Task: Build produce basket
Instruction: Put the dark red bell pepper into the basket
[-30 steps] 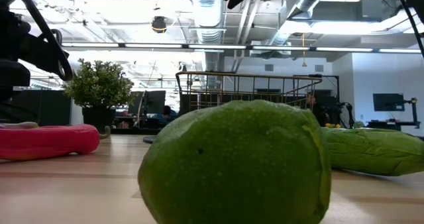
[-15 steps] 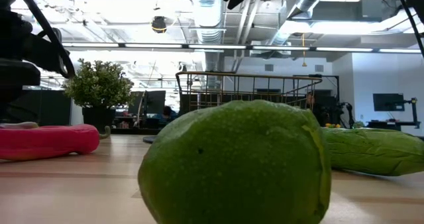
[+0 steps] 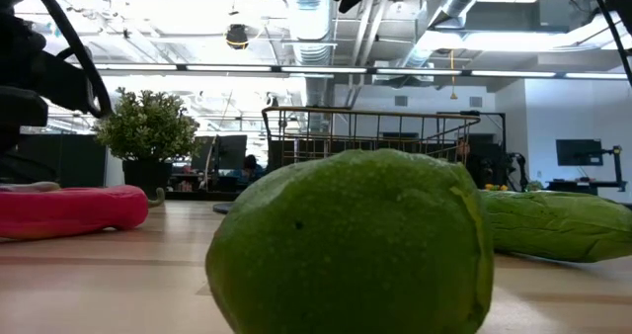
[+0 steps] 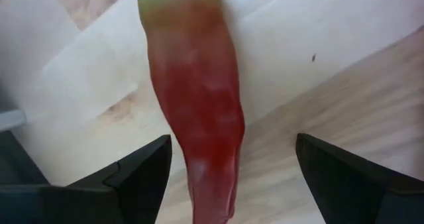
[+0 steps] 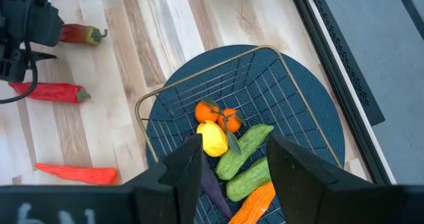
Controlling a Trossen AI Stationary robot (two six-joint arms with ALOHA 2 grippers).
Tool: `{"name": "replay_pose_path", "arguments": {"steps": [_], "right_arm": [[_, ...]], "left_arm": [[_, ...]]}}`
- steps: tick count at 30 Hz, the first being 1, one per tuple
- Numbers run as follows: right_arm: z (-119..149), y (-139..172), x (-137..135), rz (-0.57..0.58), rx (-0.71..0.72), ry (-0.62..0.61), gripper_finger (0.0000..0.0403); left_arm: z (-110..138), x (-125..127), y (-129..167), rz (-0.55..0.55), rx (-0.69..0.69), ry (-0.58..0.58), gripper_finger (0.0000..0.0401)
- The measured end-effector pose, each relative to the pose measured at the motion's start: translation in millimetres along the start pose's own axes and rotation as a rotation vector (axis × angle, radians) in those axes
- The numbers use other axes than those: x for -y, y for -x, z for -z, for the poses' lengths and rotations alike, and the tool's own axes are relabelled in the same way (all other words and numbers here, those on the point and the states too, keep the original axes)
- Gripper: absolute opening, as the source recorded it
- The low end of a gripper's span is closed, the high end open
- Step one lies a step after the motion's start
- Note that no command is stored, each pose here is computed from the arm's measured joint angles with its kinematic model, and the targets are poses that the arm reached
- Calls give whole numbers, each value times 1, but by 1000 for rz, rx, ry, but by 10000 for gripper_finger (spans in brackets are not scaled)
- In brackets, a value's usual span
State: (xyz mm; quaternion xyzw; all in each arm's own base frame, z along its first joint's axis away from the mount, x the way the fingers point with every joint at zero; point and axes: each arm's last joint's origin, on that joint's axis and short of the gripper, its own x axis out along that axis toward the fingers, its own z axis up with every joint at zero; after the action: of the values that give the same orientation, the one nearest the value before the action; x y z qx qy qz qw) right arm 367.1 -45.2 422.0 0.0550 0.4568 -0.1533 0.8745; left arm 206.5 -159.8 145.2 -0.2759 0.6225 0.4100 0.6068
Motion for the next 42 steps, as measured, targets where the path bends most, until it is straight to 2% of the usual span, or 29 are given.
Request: {"name": "replay_pose_path", "arguments": {"steps": [5, 9, 13, 19, 20, 25, 32, 38, 42], "right_arm": [[1, 1, -5, -8, 0, 14, 181], [1, 1, -9, -14, 0, 23, 180], [2, 2, -14, -22, 1, 36, 180], [4, 3, -21, -33, 2, 62, 175], [4, 4, -21, -34, 2, 69, 173], [4, 4, -22, -33, -1, 74, 159], [4, 2, -15, -17, -10, 57, 127], [6, 7, -6, 41, -34, 50, 96], [12, 28, 3, 161, -10, 53, 43]], "left_arm": [[0, 0, 0, -2, -4, -1, 287], [0, 0, 0, -2, -5, 0, 248], [0, -1, 0, -9, -14, -4, 179], [-1, -2, 0, -16, 27, -40, 39], [-1, -2, 0, -15, 43, -49, 29], [-7, -1, 16, -57, 113, -89, 29], [-34, 0, 94, -177, 330, -210, 29], [-72, -4, 156, -61, 608, -315, 29], [-104, -20, 180, -79, 710, -332, 29]]}}
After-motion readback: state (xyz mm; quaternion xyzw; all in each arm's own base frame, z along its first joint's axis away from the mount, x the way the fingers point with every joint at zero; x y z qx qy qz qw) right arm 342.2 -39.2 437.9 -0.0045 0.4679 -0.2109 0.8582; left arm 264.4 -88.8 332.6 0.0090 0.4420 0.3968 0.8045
